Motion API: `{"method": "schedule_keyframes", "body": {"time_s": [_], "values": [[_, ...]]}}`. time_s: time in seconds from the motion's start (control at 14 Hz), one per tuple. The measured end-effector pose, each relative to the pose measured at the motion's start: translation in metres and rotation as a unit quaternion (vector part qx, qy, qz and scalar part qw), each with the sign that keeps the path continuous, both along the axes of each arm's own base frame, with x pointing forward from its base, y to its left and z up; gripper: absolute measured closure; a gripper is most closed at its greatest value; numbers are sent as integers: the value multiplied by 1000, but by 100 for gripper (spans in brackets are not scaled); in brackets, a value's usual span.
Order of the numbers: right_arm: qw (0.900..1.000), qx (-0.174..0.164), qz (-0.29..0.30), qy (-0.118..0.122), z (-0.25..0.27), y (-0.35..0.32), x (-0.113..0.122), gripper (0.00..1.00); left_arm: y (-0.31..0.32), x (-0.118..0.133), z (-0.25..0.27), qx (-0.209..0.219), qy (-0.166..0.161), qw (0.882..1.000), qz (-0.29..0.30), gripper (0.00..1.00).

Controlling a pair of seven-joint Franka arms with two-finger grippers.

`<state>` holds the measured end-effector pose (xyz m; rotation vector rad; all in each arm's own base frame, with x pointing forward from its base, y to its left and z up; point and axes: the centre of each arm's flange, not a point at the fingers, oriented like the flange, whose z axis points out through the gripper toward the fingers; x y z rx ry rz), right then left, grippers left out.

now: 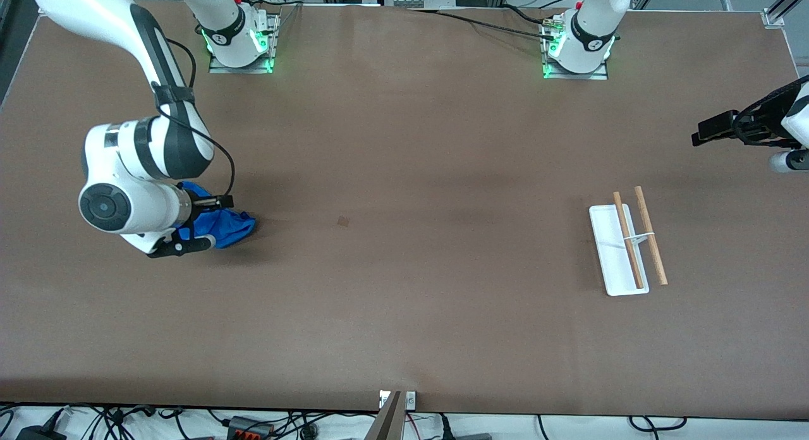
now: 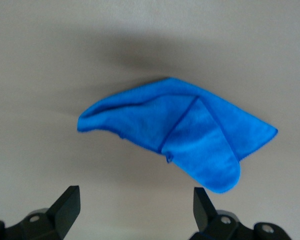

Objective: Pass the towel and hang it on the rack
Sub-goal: 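Reach the right gripper down to the blue towel, then close the right gripper on the blue towel's edge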

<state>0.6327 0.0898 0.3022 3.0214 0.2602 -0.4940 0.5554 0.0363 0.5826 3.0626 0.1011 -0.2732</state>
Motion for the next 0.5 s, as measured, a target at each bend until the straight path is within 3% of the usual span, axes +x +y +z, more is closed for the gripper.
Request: {"method": "schedule_keyframes", "body": {"time_s": [0.5], "values": [[991,40,114,56,-62,-23,-1,0,0,0,0,0,0,1000,0,0]]}}
